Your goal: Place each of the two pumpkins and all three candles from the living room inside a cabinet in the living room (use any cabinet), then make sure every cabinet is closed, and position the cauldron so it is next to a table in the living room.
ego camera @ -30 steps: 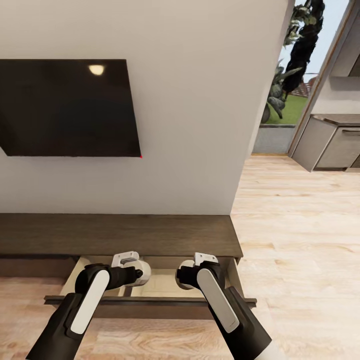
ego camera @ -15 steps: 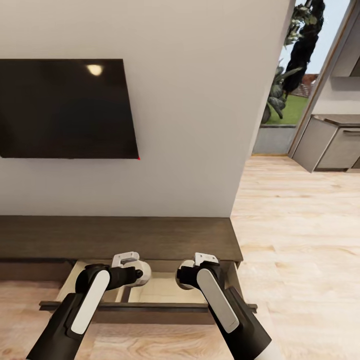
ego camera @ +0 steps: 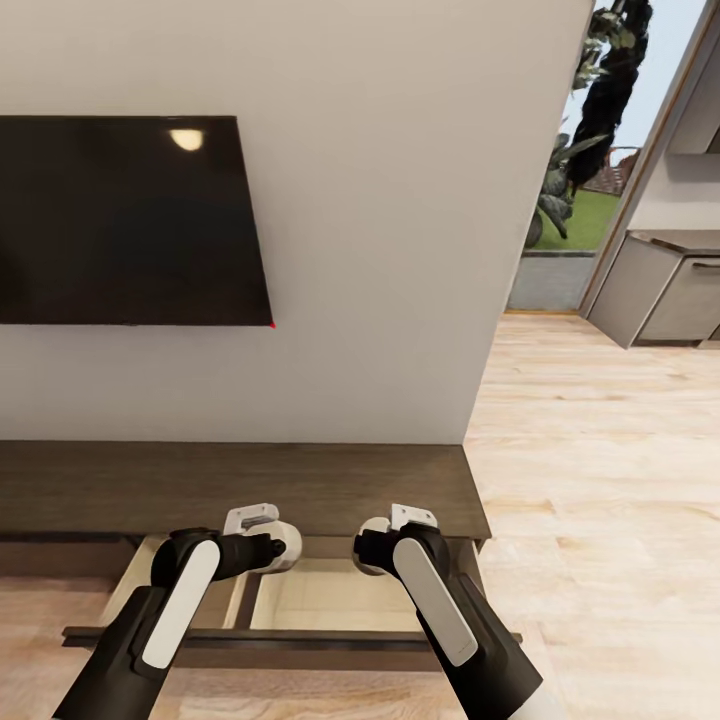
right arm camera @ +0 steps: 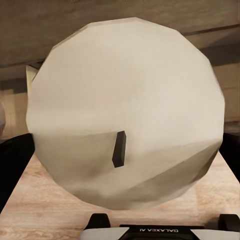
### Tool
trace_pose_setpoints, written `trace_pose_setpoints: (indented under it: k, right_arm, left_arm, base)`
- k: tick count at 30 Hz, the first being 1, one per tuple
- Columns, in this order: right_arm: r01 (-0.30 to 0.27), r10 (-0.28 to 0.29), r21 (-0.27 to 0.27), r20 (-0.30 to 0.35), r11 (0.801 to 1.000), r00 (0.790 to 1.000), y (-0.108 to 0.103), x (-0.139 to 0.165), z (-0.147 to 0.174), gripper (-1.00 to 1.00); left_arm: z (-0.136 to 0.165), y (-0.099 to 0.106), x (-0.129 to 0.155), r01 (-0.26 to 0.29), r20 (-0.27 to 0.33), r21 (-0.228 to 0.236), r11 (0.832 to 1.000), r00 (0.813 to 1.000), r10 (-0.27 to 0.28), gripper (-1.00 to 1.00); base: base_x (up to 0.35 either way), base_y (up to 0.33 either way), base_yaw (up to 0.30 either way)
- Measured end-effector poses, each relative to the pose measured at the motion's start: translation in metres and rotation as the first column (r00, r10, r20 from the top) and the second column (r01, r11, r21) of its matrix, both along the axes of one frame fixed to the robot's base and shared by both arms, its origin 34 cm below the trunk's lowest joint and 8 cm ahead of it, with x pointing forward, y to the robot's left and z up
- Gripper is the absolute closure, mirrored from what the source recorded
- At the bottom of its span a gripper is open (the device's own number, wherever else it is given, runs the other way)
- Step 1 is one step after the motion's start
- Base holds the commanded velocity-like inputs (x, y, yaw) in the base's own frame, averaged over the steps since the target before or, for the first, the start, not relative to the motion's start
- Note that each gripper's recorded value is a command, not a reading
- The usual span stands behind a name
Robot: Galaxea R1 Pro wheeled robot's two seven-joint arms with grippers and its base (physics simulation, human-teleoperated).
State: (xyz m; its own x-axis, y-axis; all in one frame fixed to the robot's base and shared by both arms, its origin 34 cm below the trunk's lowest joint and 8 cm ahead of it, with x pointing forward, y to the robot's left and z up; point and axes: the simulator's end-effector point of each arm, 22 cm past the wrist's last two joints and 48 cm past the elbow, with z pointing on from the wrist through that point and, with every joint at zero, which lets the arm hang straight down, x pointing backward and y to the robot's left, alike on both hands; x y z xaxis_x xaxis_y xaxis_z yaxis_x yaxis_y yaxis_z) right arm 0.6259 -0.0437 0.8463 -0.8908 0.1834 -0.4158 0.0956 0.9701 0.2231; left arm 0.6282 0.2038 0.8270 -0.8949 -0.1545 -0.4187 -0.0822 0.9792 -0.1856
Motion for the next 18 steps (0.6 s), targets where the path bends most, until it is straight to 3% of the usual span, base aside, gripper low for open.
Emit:
trace_pose_setpoints:
  k: [18]
  right_arm:
    - [0.001,-0.001,-0.004,-0.006,1.0,1.0,-0.001,0.001,-0.012,1.0]
  left_arm:
    - [-0.01,-0.004,0.001,0.002,0.0,0.005,1.0,1.0,-0.002,1.0]
  base:
    - [0.007,-0.008,0.0]
